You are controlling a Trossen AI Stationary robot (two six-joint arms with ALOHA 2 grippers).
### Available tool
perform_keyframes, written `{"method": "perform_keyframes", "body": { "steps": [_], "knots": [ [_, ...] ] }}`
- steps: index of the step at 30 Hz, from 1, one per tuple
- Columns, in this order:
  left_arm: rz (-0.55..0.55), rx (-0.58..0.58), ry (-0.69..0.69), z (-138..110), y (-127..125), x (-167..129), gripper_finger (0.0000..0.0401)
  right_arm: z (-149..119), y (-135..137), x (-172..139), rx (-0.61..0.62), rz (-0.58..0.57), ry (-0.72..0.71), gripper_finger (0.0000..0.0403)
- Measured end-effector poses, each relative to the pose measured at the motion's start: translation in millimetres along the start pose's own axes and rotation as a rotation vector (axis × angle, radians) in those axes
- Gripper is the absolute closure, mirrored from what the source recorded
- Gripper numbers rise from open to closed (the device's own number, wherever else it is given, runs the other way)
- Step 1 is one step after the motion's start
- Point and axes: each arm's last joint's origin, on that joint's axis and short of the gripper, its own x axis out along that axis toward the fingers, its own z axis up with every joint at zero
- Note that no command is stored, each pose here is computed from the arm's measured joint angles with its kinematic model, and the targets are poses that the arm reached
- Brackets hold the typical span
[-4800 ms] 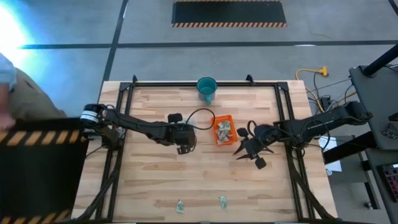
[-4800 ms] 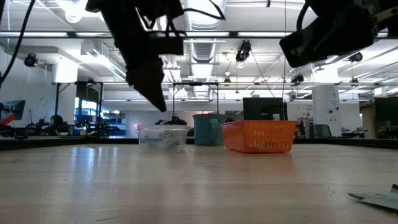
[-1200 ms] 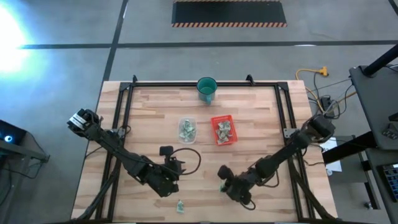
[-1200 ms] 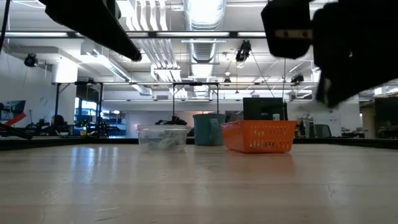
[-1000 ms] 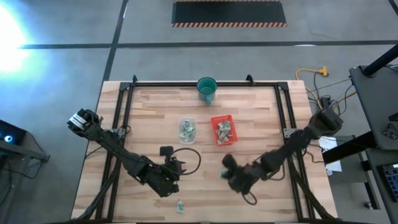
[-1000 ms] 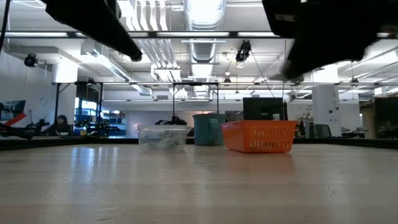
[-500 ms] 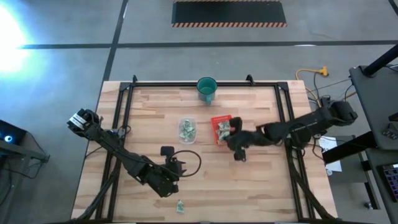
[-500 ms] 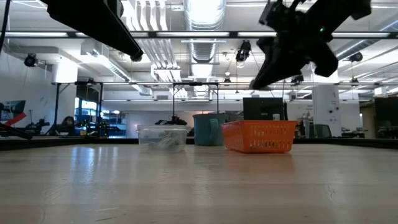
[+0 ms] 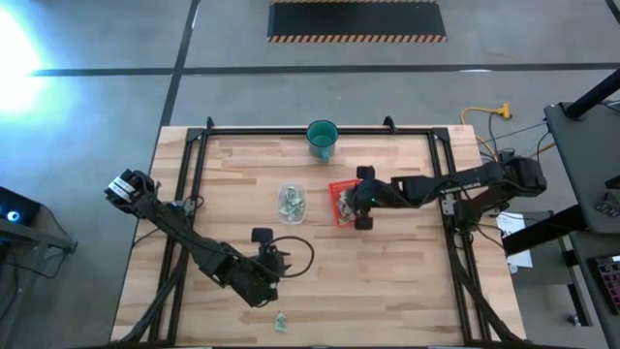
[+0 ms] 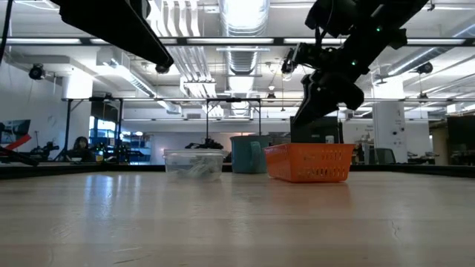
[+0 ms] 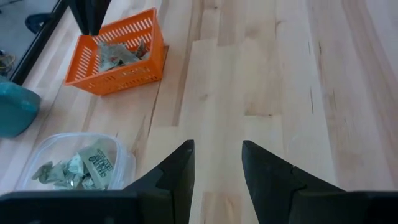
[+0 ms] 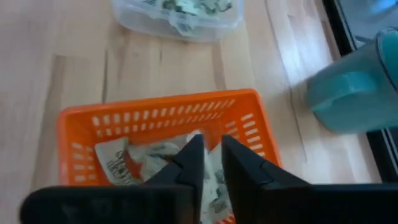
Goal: Pick and place items into bin
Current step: Put the right stevia packet into the orange bin, then put the stevia packet into the transparent bin
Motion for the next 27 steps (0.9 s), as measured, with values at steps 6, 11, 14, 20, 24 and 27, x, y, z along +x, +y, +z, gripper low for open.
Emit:
{"method": "perform_keyframes", "body": {
  "steps": [6,11,14,20,24,27],
  "knots": [
    [-0.047,-0.002,0.017,-1.2,-3.9,3.2,0.0283,0.5,-3.8,-1.9,0.050,-0.009,-0.008,0.0300],
    [-0.190,-0.005,0.069,-2.6,-9.5,1.7,0.0283,3.9,1.7,-6.9,0.048,0.079,-0.045,0.0257],
    [-0.292,-0.011,0.071,-2.5,-17.7,-3.1,0.0283,7.6,12.5,-9.9,0.036,0.186,-0.083,0.0244],
    [-0.412,0.008,0.038,-5.2,-36.4,-18.8,0.0283,8.6,45.5,-17.3,-0.040,0.285,-0.140,0.0244],
    [-0.476,0.013,0.053,-10.8,-47.7,-25.6,0.0283,7.7,66.9,-23.1,-0.070,0.337,-0.227,0.0251],
    [-0.500,0.003,0.078,-17.3,-57.4,-23.6,0.0283,6.1,79.2,-26.7,-0.059,0.367,-0.307,0.0257]
  ]
}}
